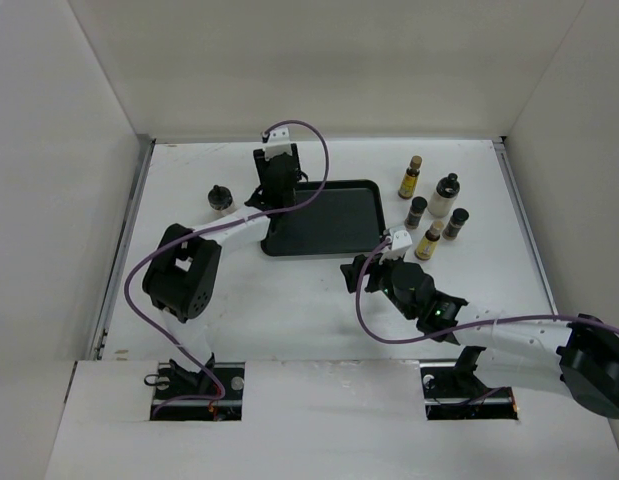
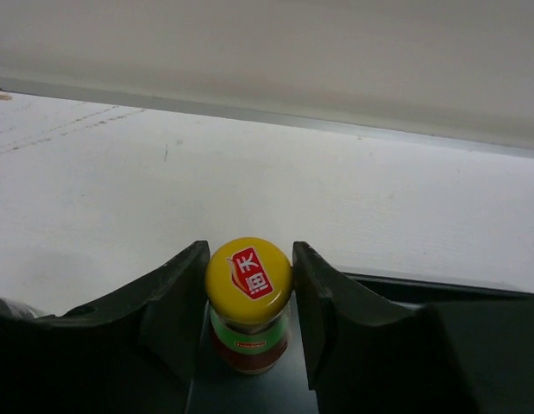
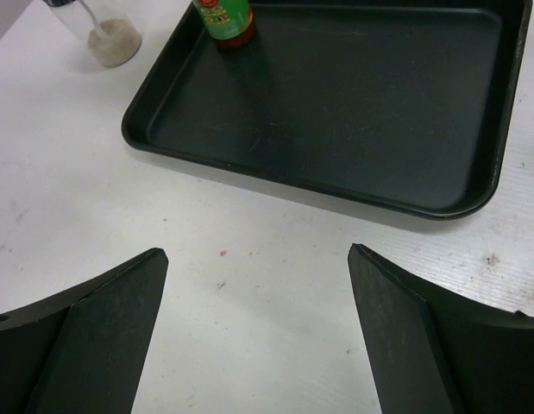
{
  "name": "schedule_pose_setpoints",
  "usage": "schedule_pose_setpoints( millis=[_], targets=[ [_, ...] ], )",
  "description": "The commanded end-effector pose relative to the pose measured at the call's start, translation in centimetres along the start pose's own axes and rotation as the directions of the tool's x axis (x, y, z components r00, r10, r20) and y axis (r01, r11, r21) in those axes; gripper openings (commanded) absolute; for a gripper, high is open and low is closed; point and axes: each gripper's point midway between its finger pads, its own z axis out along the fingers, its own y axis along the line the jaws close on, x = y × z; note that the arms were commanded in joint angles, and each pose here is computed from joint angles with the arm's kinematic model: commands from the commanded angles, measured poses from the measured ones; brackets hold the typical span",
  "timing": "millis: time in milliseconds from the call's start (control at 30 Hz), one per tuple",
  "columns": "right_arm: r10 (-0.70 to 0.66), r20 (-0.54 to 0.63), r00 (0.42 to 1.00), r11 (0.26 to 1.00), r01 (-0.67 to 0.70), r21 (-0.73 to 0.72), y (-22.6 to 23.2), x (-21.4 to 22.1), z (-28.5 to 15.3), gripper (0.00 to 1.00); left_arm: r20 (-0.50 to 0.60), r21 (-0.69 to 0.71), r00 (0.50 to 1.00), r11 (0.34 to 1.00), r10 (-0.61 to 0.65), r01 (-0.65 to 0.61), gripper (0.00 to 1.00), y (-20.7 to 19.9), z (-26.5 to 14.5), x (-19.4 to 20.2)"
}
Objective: Organize the condiment bottles
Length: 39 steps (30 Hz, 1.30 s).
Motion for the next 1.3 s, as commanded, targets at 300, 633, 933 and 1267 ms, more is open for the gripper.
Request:
schedule_pose_setpoints(
  millis=[300,633,933,1267],
  targets=[
    [0.048,0.088,0.995,0.998,-0.052,0.036,-0.6,-2.5,0.0,1.00,0.224,0.011,0.954,0.979,-0.200,0.203,0.90,2.0,-5.0,-10.6],
    [0.064,0.061,0.996,0.998,-0.063,-0.017,0.3,-2.6,-0.3,0.80,0.019,-0.119,0.974,0.967,-0.225,0.225,0.83,10.6,-10.9,-4.7],
    [0.047,0.026,0.999,0.999,-0.047,0.009,0.0,-1.7,0.3,0.62,-0.029,-0.316,0.971,0.924,-0.235,0.215,0.83,17.0,-6.7,1.1],
    [0.021,0.014,1.000,1.000,-0.021,0.007,0.4,-1.1,0.9,0.84,-0.053,-0.304,0.974,0.932,-0.222,0.196,0.84,15.6,-1.9,0.9]
  ],
)
